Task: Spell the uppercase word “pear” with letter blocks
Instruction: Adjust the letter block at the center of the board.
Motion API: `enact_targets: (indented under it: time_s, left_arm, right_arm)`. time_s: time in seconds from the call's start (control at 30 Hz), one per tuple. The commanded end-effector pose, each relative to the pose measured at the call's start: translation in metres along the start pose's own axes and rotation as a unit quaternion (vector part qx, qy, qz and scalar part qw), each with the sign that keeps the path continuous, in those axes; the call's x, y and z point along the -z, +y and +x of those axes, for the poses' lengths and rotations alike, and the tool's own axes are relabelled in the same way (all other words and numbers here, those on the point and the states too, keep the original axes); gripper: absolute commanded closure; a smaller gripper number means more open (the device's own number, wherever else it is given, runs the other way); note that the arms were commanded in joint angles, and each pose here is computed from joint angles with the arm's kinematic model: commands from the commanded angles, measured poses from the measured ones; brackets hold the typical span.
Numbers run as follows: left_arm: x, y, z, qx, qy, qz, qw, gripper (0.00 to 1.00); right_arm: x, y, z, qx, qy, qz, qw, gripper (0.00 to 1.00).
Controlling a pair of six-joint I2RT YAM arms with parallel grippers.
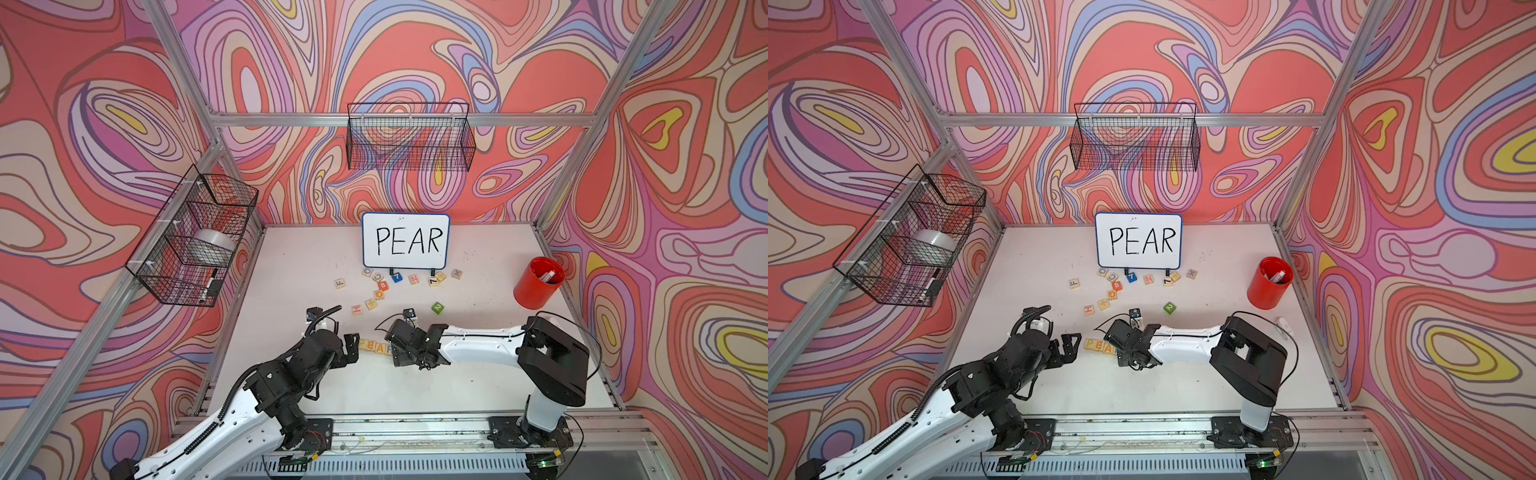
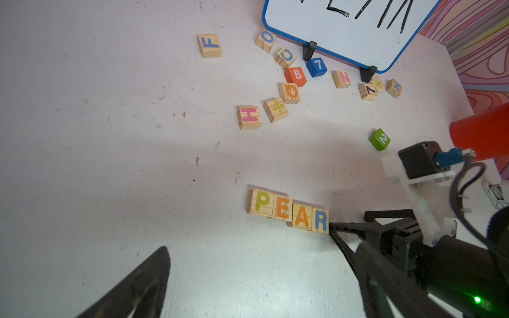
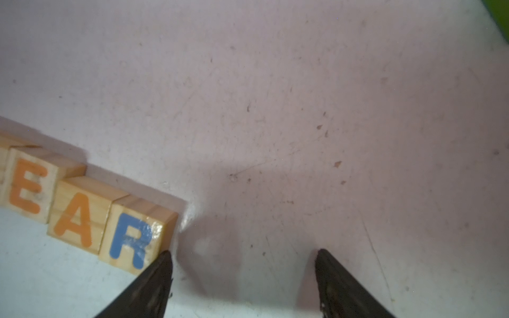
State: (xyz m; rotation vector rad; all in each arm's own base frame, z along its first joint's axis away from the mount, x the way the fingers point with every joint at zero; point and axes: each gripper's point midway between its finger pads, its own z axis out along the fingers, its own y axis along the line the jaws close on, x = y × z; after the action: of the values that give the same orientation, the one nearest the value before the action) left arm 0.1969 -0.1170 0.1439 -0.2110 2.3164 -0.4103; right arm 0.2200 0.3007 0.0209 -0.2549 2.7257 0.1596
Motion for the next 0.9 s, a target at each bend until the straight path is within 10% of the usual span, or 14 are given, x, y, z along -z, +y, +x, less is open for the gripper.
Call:
enact_targets:
  time_s: [0.0,0.87]
  left_arm:
    - [-0.010,-0.004,0.009,-0.009,0.017,0.004,1.000,0.00]
    - [-0.086,-0.051,0.050,-0.056,0.124,0.036,0.990,0.00]
  right_arm:
    - [0.000,-0.006,0.004,0.008,0.003,0.019,1.000,0.17]
    - [0.017,-0.015,-0.006,-0.012,-0.028,0.022,0.999,0.16]
